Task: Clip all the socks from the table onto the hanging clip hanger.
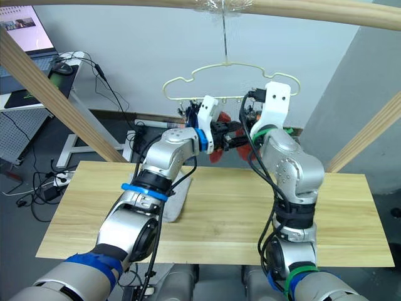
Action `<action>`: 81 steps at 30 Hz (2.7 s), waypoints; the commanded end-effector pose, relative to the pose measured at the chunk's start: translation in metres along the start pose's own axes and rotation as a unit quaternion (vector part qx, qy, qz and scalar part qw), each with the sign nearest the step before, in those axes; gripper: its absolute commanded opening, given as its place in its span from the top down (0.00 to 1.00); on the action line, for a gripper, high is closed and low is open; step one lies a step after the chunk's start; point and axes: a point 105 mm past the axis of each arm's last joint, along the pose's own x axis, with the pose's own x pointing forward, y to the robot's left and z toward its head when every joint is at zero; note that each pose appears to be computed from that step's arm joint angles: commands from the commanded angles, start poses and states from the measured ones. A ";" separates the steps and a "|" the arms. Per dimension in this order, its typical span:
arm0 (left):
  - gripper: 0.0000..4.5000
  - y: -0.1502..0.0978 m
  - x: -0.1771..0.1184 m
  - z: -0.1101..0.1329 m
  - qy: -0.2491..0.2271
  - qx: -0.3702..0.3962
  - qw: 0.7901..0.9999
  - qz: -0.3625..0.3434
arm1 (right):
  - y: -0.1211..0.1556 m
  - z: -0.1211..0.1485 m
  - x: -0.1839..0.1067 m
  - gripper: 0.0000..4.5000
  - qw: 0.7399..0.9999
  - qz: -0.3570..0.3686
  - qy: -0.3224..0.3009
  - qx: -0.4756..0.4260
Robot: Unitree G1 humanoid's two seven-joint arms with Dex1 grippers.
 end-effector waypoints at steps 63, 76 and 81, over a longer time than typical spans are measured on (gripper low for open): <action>0.08 -0.032 -0.186 -0.113 0.013 -0.059 0.972 0.227 | -0.060 -0.148 -0.160 0.42 0.991 -0.003 0.127 -0.036; 0.08 -0.028 -0.182 -0.106 0.007 -0.058 0.972 0.226 | -0.060 -0.151 -0.160 0.42 0.990 -0.005 0.133 -0.036; 0.08 -0.027 -0.182 -0.105 0.007 -0.057 0.972 0.226 | -0.060 -0.150 -0.159 0.42 0.991 -0.006 0.132 -0.037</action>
